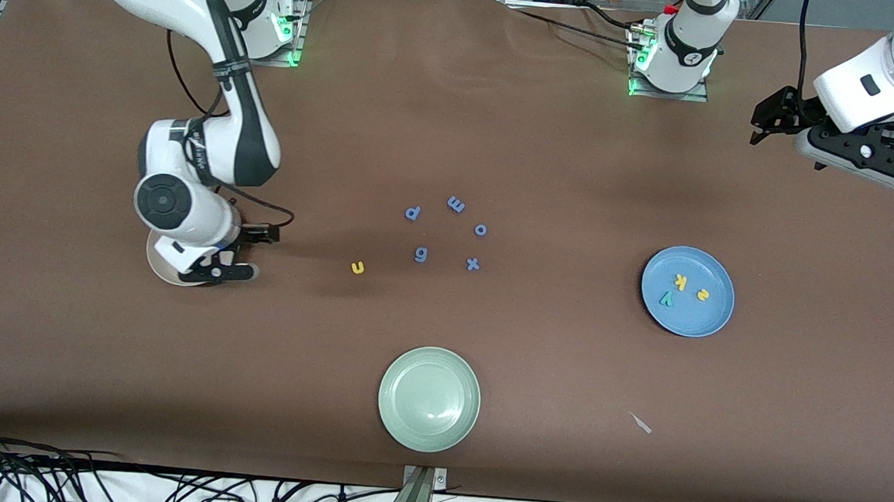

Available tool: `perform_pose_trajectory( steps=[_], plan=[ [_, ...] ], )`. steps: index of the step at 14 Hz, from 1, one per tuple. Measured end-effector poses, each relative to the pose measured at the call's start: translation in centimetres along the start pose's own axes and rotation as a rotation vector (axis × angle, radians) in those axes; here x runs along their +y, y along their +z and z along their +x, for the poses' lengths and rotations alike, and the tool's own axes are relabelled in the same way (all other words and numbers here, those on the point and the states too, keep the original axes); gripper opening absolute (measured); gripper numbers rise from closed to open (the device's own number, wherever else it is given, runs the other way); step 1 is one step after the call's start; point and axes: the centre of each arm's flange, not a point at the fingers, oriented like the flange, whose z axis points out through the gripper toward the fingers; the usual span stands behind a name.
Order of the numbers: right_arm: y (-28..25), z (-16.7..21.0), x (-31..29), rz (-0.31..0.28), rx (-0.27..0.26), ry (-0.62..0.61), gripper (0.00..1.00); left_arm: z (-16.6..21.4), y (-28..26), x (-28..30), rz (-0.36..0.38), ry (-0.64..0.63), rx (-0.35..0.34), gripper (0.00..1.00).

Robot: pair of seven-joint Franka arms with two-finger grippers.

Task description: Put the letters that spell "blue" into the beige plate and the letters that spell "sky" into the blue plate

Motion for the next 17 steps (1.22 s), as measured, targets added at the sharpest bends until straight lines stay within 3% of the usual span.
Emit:
perform_pose_trajectory(
  steps=[8,17],
  plan=[
    [2.5,1.4,-12.0,0.072,0.04,0.05,1.0,2.1,-0.2,1.6,-0.004,-0.035,-0.028,1.0],
    [7.0,2.3,-15.1,0.098,0.099,0.029,1.0,2.2,-0.3,0.4,-0.012,-0.059,-0.025,1.0]
  ],
)
